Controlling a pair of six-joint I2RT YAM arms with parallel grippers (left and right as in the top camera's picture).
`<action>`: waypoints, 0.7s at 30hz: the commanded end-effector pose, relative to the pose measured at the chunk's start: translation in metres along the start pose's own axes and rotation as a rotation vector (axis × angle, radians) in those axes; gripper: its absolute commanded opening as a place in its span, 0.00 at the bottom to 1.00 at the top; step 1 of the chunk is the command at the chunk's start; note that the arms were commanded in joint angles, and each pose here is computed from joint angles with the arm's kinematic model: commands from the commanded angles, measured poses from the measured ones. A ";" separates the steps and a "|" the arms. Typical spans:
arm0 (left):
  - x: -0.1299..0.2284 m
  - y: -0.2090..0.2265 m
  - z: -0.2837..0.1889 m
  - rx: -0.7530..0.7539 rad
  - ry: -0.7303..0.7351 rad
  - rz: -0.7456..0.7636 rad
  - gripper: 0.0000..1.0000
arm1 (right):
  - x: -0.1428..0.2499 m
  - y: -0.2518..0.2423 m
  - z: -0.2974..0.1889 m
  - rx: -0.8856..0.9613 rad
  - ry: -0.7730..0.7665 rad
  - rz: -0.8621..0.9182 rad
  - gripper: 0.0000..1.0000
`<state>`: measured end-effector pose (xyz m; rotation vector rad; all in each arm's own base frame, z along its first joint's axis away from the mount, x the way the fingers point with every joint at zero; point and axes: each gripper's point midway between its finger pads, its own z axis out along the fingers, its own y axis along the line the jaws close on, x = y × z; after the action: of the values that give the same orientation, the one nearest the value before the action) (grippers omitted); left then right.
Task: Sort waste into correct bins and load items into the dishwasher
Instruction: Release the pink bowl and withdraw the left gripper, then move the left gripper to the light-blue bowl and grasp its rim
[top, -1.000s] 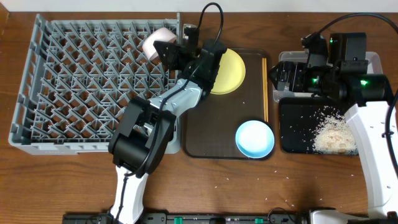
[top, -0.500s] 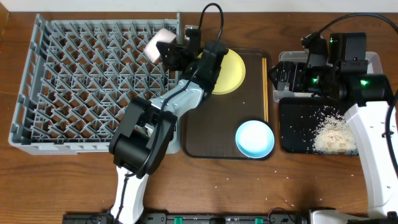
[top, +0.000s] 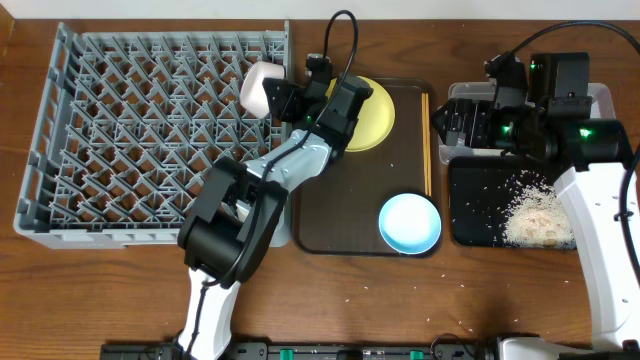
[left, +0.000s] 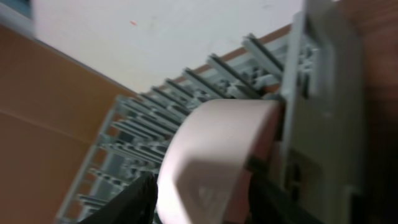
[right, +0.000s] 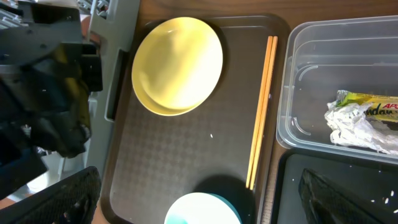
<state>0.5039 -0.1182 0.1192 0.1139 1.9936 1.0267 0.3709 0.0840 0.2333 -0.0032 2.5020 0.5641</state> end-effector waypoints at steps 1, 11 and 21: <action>-0.022 -0.009 -0.014 0.201 -0.035 -0.134 0.51 | -0.001 0.001 0.000 -0.002 0.000 -0.005 0.99; -0.066 0.009 -0.084 0.650 -0.073 -0.275 0.62 | -0.001 0.001 0.000 -0.002 0.000 -0.005 0.99; 0.024 -0.036 -0.212 1.249 0.617 -0.418 0.61 | -0.001 0.001 0.000 -0.002 0.000 -0.005 0.99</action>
<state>0.3890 -0.2265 0.1736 0.2699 2.5043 -0.3055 0.3711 0.0835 0.2332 -0.0020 2.5020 0.5603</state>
